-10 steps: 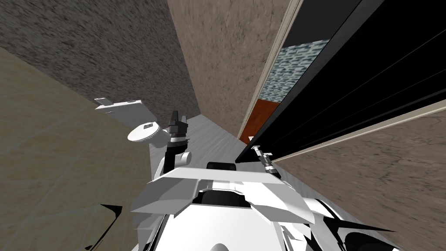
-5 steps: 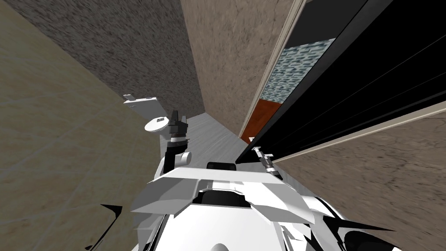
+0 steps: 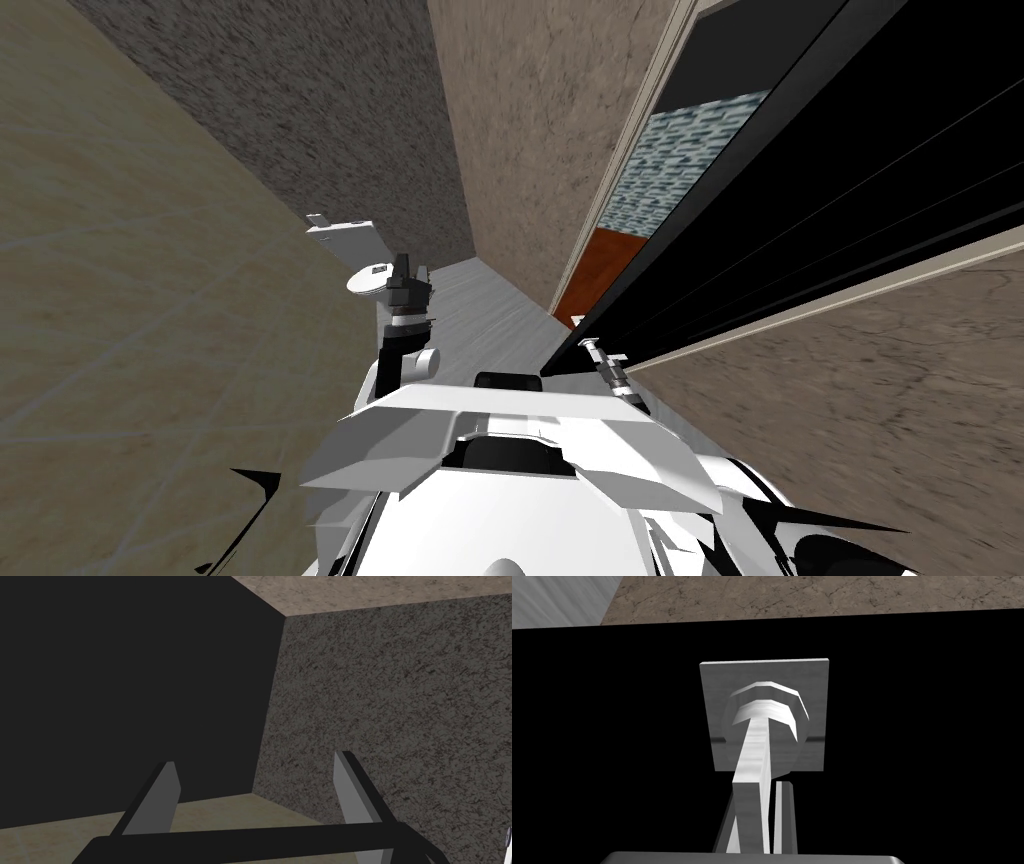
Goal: Pull the door open
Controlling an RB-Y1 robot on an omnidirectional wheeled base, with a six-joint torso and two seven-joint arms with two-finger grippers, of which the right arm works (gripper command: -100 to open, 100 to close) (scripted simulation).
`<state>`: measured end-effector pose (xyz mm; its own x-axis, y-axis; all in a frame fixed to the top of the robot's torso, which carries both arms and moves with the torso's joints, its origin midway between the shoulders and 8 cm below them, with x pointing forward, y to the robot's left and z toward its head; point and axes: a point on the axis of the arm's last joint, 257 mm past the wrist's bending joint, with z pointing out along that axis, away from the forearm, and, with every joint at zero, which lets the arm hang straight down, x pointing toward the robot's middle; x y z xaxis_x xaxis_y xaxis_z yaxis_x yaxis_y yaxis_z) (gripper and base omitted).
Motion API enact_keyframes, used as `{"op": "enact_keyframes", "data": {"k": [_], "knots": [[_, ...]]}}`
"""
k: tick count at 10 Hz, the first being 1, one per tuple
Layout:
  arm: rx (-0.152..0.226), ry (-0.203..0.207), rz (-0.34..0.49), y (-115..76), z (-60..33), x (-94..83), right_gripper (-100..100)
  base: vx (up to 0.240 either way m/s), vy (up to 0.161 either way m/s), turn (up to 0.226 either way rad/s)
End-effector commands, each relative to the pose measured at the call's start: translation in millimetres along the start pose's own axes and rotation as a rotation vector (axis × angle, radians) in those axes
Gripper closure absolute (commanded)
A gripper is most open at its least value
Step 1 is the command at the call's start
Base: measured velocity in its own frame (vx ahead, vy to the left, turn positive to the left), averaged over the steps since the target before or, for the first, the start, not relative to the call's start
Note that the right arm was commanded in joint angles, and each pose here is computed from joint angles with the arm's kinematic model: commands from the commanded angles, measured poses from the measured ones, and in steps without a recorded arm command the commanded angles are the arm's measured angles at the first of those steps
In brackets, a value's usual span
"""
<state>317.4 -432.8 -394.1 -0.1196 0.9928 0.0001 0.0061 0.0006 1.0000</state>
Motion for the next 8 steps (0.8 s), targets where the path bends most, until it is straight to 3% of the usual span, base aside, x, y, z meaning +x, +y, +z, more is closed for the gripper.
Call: {"op": "enact_keyframes", "data": {"k": [1, 8], "knots": [[0.0, 0.003, 0.001, -0.3, 1.4, 1.8, 100, -0.172, -0.08, 0.174], [-0.004, 0.009, 0.0, 0.8, 11.5, 4.6, 100, -0.204, -0.079, 0.155]]}}
